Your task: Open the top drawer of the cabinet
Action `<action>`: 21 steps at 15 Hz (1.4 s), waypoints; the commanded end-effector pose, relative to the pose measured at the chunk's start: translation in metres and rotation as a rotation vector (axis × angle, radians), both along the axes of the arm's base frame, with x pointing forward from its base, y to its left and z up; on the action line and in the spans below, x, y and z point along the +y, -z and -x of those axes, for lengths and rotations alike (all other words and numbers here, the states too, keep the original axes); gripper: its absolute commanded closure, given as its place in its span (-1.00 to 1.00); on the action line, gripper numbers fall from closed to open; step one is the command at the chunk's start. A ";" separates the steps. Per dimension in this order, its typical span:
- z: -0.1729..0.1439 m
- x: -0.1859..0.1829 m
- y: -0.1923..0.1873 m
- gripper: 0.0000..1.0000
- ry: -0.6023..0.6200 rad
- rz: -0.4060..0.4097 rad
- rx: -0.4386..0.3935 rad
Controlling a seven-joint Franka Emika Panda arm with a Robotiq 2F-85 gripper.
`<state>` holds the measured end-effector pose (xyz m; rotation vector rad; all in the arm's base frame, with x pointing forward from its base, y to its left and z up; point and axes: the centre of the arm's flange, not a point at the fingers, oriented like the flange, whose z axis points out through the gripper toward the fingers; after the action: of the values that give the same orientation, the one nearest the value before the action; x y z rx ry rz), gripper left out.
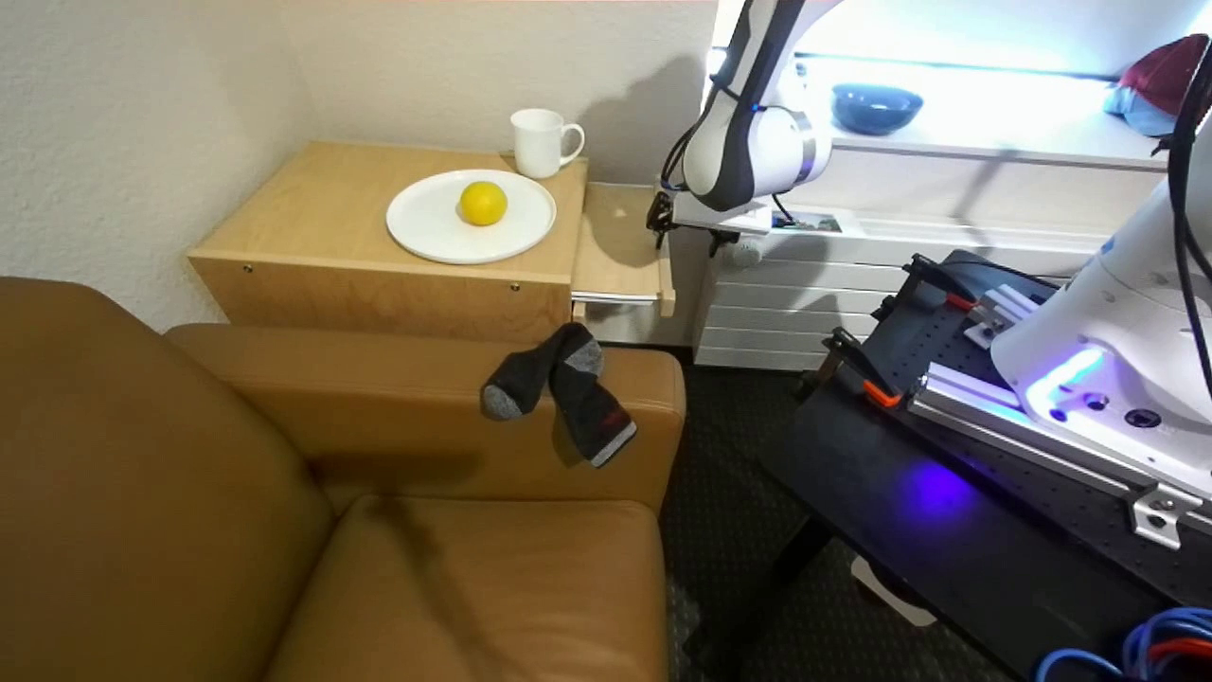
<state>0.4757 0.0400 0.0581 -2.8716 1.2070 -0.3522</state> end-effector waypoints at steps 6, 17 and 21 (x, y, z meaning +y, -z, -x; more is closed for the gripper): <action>0.107 -0.040 0.050 -1.00 0.007 -0.047 0.172; 0.169 -0.071 0.021 -1.00 0.372 -0.302 0.086; 0.146 -0.066 0.007 -1.00 0.234 -0.309 0.119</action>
<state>0.3296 -0.0265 0.0515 -2.5257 1.4760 0.0081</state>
